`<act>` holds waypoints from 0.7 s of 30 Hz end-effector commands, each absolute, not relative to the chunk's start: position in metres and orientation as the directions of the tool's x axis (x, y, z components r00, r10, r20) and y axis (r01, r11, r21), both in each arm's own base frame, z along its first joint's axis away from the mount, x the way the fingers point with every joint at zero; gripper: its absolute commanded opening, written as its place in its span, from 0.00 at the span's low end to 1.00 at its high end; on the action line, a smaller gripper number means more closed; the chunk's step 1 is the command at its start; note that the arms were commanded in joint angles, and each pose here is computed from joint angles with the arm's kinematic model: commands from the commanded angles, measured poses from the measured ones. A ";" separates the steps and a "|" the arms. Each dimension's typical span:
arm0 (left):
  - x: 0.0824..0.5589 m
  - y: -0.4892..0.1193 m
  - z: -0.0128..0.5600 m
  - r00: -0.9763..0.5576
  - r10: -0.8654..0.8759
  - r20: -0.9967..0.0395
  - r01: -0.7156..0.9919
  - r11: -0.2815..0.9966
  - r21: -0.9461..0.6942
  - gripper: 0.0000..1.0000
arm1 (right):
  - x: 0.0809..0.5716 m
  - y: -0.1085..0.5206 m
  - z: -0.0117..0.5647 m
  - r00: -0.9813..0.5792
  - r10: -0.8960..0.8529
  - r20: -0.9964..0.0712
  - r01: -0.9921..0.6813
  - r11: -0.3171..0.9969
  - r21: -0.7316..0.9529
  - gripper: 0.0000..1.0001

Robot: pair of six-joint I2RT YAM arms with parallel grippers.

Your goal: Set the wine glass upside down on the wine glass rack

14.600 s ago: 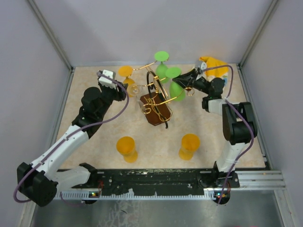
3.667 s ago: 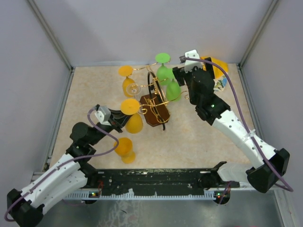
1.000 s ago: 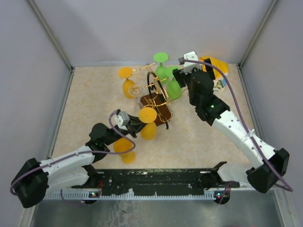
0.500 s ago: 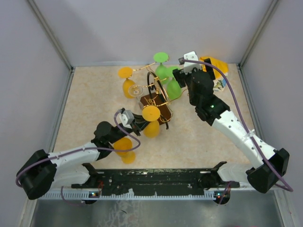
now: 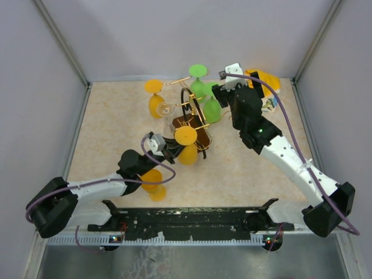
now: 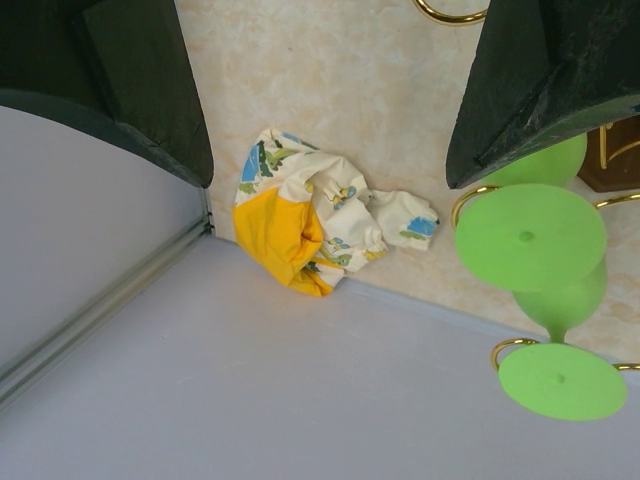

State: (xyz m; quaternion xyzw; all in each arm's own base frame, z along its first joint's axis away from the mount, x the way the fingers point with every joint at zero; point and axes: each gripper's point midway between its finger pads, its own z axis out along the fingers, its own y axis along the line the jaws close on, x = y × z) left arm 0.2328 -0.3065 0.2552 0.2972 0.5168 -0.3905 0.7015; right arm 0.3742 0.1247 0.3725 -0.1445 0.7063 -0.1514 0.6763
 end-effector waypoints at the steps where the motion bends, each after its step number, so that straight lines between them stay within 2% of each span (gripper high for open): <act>1: 0.251 -0.297 0.278 0.234 -0.284 -0.930 0.795 0.606 0.015 0.00 | 0.375 0.119 0.397 0.002 -0.385 -0.923 0.046 0.922 -0.384 0.99; 13: 0.264 -0.265 0.272 0.255 -0.282 -0.925 0.684 0.729 -0.034 0.00 | 0.378 0.122 0.391 -0.009 -0.392 -0.920 0.039 0.919 -0.392 0.99; 21: 0.259 -0.254 0.270 0.264 -0.275 -0.924 0.666 0.745 -0.032 0.00 | 0.377 0.121 0.392 -0.006 -0.388 -0.922 0.039 0.921 -0.388 0.99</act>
